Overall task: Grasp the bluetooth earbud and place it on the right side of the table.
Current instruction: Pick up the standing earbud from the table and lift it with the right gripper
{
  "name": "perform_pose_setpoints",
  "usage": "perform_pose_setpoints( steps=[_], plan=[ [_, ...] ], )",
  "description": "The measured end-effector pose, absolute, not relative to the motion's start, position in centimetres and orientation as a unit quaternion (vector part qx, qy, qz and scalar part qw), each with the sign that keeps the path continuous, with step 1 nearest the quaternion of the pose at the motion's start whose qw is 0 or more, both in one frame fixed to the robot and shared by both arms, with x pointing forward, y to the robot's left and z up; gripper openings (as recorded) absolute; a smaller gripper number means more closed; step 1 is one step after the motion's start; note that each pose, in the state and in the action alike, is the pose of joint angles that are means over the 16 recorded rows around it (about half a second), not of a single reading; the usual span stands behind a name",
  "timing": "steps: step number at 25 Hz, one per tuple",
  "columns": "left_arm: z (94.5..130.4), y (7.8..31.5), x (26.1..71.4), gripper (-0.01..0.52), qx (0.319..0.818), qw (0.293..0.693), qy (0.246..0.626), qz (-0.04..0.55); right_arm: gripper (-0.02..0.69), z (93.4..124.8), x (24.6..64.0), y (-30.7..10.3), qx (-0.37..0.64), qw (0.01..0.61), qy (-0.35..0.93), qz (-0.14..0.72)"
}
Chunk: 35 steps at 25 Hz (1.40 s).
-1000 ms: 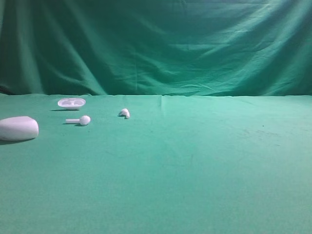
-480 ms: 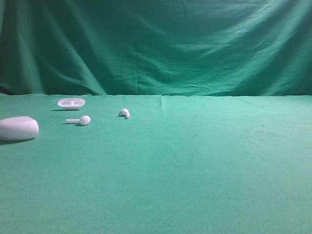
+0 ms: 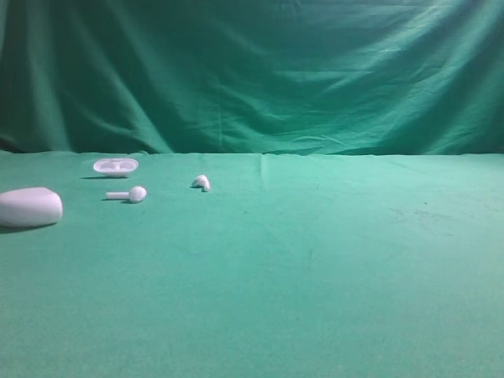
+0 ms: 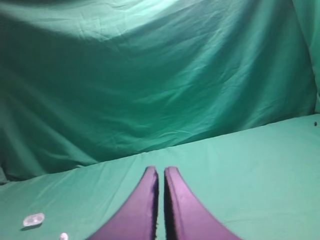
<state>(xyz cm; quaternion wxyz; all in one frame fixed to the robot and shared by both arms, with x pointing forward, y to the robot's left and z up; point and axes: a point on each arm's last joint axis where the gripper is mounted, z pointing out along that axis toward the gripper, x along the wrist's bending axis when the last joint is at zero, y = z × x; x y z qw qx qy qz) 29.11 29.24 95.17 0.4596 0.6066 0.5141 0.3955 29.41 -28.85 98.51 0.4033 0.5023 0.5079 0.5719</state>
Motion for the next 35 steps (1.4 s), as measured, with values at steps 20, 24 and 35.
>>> perform_pose_setpoints(
  steps=[20,24,35],
  plan=[
    [95.2,29.2,29.1,0.000,0.607,0.460,0.514,0.396,0.000,104.4,36.5,-26.4,0.593,0.178,0.719,0.315],
    [95.2,29.2,29.1,0.000,0.607,0.460,0.514,0.396,0.000,105.0,39.5,-24.8,0.557,0.136,0.769,0.282],
    [95.2,29.2,29.1,0.000,0.607,0.460,0.514,0.396,0.000,106.3,48.3,-15.3,0.444,0.096,0.866,0.207]
  ],
)
